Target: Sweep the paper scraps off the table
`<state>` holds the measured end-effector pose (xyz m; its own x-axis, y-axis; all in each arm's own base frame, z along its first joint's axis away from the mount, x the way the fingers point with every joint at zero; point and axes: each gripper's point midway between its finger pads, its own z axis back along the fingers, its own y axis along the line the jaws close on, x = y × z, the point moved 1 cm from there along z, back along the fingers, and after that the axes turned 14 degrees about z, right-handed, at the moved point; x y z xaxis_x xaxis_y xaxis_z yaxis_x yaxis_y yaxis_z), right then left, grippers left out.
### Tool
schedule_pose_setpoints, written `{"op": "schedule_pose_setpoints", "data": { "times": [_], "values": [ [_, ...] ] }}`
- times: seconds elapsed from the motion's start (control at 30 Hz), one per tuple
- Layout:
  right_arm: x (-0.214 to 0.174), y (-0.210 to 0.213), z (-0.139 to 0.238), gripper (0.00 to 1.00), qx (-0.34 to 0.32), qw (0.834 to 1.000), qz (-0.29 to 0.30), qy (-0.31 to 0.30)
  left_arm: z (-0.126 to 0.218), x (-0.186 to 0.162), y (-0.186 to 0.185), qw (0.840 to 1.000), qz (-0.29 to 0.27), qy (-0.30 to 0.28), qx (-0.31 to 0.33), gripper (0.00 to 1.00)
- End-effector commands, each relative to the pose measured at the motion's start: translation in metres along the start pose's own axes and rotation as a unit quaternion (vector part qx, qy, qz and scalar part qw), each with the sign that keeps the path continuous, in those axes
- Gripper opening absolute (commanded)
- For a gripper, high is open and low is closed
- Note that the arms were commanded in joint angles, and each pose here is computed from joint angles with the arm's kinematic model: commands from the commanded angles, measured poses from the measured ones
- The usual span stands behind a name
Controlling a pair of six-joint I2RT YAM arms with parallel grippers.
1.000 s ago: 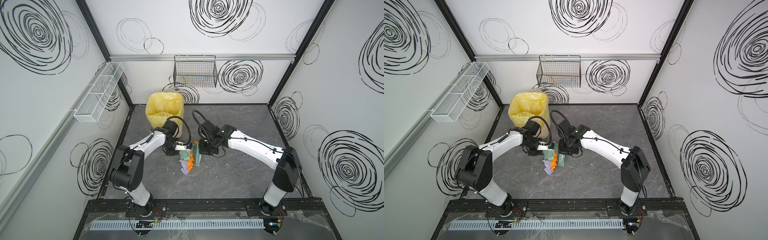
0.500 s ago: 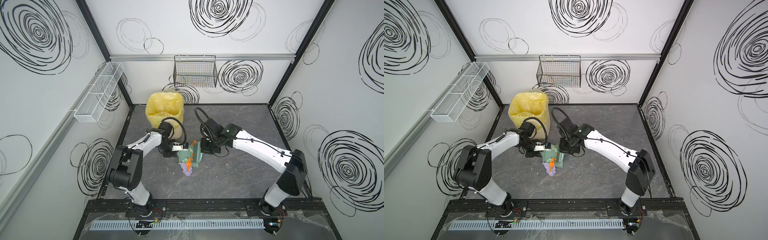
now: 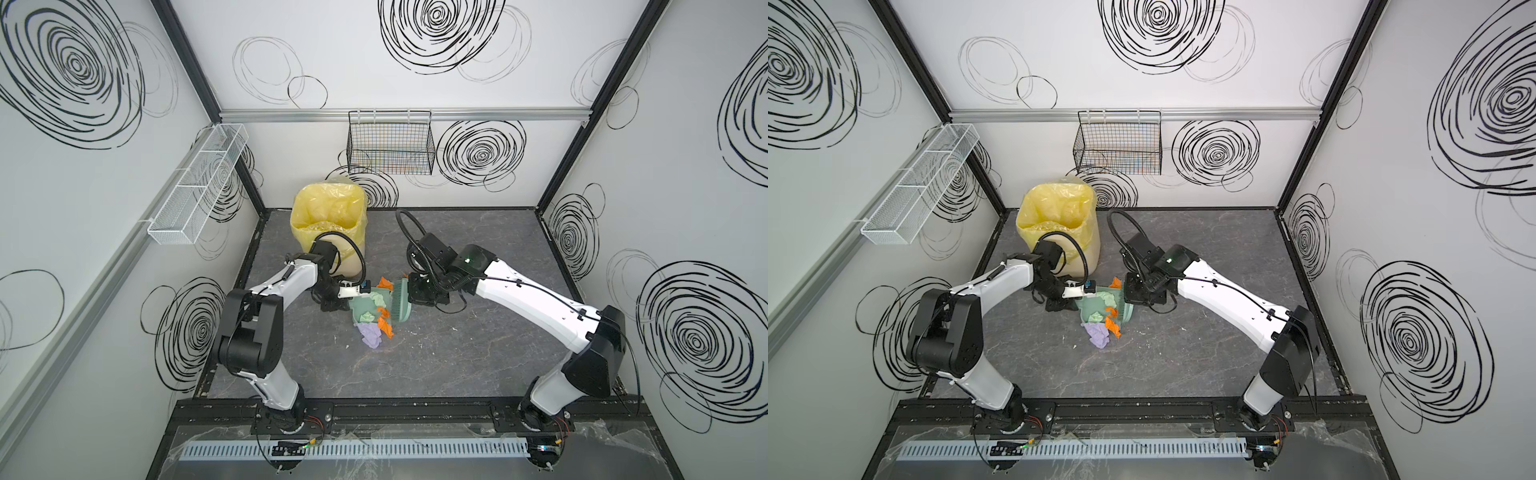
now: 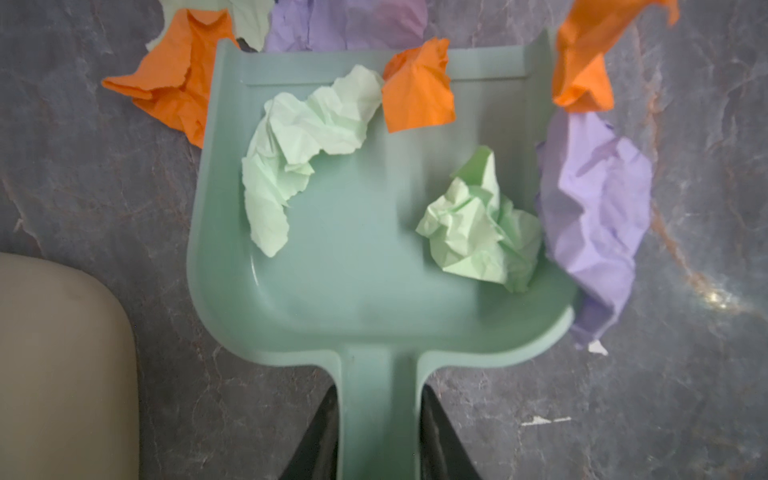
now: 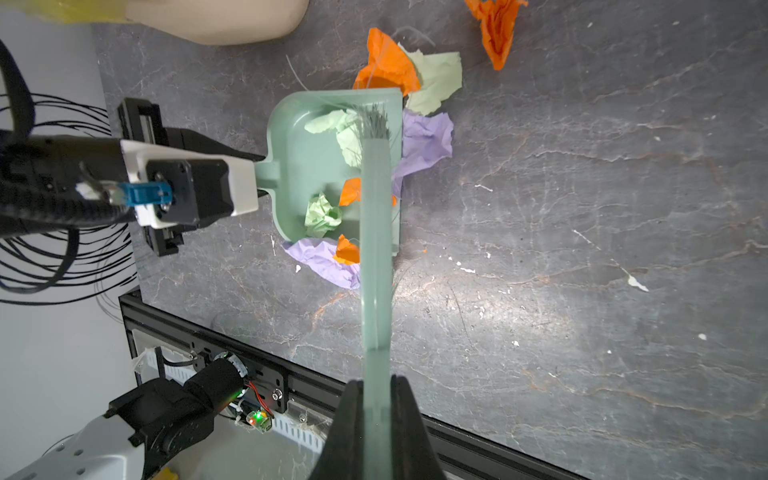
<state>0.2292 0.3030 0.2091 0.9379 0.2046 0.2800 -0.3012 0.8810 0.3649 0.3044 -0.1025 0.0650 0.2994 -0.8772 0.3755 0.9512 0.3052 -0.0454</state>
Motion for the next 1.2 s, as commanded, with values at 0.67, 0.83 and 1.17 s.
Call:
{"op": "schedule_pose_setpoints", "data": {
  "times": [0.67,0.83,1.17],
  "values": [
    [0.004,0.047,-0.049,0.00,0.076,0.996,-0.009,-0.051,-0.001,-0.016,-0.010,0.999,0.021,-0.014,-0.035,0.00],
    [0.017,0.035,-0.057,0.00,0.026,0.998,0.003,-0.058,0.004,-0.020,-0.011,0.999,0.023,-0.014,-0.034,0.00],
    [0.033,0.005,-0.015,0.00,-0.028,0.996,0.005,-0.087,0.012,-0.026,-0.011,0.999,0.027,-0.012,-0.028,0.00]
  ]
}}
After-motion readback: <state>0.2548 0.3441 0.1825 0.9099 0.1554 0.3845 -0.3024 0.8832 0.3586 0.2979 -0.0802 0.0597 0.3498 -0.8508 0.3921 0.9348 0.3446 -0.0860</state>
